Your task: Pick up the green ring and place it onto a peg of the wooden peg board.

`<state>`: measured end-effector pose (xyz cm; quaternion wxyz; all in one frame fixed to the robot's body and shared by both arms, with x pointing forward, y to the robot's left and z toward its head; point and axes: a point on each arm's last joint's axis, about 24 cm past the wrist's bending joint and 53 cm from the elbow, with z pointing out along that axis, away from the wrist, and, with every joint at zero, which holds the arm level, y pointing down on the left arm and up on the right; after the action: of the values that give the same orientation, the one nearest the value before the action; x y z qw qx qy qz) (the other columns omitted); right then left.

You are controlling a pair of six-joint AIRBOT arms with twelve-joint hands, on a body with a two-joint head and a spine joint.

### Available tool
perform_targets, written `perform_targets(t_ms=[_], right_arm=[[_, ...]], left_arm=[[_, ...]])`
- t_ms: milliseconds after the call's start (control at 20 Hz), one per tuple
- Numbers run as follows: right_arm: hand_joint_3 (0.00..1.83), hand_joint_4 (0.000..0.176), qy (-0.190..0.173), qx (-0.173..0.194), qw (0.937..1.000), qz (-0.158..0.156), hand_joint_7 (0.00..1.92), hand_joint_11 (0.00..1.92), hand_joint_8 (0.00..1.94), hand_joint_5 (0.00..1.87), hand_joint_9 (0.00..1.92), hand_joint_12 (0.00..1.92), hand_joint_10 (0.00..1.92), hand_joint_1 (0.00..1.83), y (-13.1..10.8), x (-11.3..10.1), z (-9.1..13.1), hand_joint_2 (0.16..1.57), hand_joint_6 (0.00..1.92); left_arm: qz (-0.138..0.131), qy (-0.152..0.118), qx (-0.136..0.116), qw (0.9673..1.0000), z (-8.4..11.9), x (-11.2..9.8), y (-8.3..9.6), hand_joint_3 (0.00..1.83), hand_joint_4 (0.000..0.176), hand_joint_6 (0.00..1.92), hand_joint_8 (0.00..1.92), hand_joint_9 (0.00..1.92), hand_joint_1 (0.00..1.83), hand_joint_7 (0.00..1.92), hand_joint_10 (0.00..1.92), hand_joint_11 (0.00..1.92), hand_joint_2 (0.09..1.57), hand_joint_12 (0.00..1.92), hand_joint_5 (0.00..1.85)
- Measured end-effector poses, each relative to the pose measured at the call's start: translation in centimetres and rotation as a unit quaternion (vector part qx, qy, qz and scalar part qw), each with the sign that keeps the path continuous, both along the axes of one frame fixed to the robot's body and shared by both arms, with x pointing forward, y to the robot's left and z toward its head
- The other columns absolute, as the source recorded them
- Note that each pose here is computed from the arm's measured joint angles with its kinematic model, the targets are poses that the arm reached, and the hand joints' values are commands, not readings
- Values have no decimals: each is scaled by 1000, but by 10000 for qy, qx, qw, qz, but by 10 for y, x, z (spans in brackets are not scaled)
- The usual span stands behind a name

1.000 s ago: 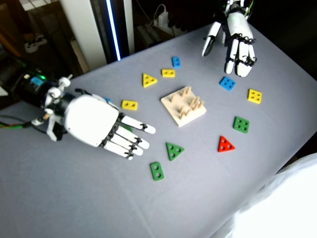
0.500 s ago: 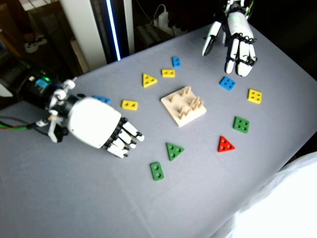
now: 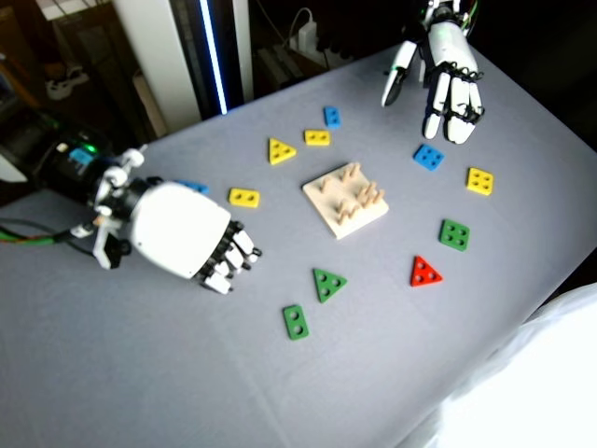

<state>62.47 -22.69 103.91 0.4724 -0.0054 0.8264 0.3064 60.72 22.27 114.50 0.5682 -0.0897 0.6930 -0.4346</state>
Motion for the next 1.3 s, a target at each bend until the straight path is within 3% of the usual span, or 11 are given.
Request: perform_targets(t_ms=[150, 200, 250, 450, 500, 650, 750, 800, 950, 1100, 1300], right_arm=[[1, 21, -146, 141, 9996, 183, 1268, 807, 548, 1179, 1215, 1131, 558, 1268, 20, 4, 9, 1013, 640], [0, 0, -212, 194, 9992, 262, 1233, 789, 666, 1231, 1209, 1175, 565, 1272, 27, 5, 14, 1011, 496], [2, 0, -291, 315, 9984, 366, 1199, 771, 750, 1265, 1165, 1297, 657, 1271, 36, 6, 22, 1014, 403], [1, 0, -483, 780, 9928, 765, 1122, 678, 885, 1170, 1023, 1338, 780, 1256, 68, 6, 45, 1047, 571], [0, 0, -510, 865, 9911, 870, 1126, 757, 904, 1188, 1036, 1388, 841, 1261, 76, 7, 48, 1045, 512], [0, 0, -576, 1049, 9862, 1140, 1226, 976, 733, 1197, 1229, 1122, 600, 1275, 98, 5, 55, 1022, 491], [1, 0, -590, 1076, 9836, 1325, 1089, 1051, 1063, 1306, 1112, 1745, 1346, 1283, 111, 1, 55, 1042, 223], [3, 0, -602, 1091, 9827, 1369, 1012, 959, 1194, 1192, 990, 1825, 1491, 1273, 116, 1, 56, 1076, 428], [0, 0, -657, 1129, 9799, 1509, 1082, 951, 988, 1016, 1073, 1282, 909, 1248, 129, 1, 59, 1087, 813], [0, 0, -601, 1151, 9779, 1637, 1098, 940, 1014, 1138, 1100, 1184, 815, 1279, 139, -4, 55, 1063, 536], [1, 0, -587, 1133, 9779, 1657, 1173, 1026, 838, 1196, 1199, 1049, 625, 1278, 143, -2, 51, 1033, 478]], left_arm=[[1, -6, -5, 10000, 0, 0, 0, 0, 68, 2, 3, 219, 658, 220, 3, 0, 1104, 850, 420], [5, -4, -5, 10000, 0, 0, 0, 0, 72, 1, 2, 217, 640, 220, 2, 0, 1105, 851, 418], [5, -6, -6, 10000, 0, 0, 0, 3, 77, 0, 0, 209, 606, 216, 0, 0, 1111, 847, 413], [5, -9, -8, 10000, 1, 0, 0, 0, 82, 0, 0, 205, 615, 217, 1, 0, 1110, 858, 401], [5, -7, -7, 10000, 0, 0, 0, 0, 83, 0, 0, 202, 614, 213, 0, 0, 1110, 856, 401], [5, -4, -2, 10000, 0, 0, 0, 0, 87, 1, 1, 211, 625, 216, 2, 0, 1103, 879, 408], [5, -8, -4, 10000, 0, 0, 0, 0, 88, 0, 0, 203, 636, 203, 1, 0, 1095, 856, 400], [7, -4, -2, 10000, 0, 0, 1, 0, 83, 1, 0, 199, 652, 200, 0, 0, 1091, 854, 401], [2, -7, -1, 10000, 0, 0, 0, 0, 85, 0, 0, 189, 660, 195, 4, 0, 1086, 809, 397], [9, -4, -3, 10000, 0, 0, 1, 0, 98, 0, 0, 188, 669, 186, 3, 0, 1083, 812, 387], [11, -2, -3, 10000, 0, 0, 1, 0, 94, 1, 2, 197, 651, 192, 4, 0, 1078, 848, 387]])
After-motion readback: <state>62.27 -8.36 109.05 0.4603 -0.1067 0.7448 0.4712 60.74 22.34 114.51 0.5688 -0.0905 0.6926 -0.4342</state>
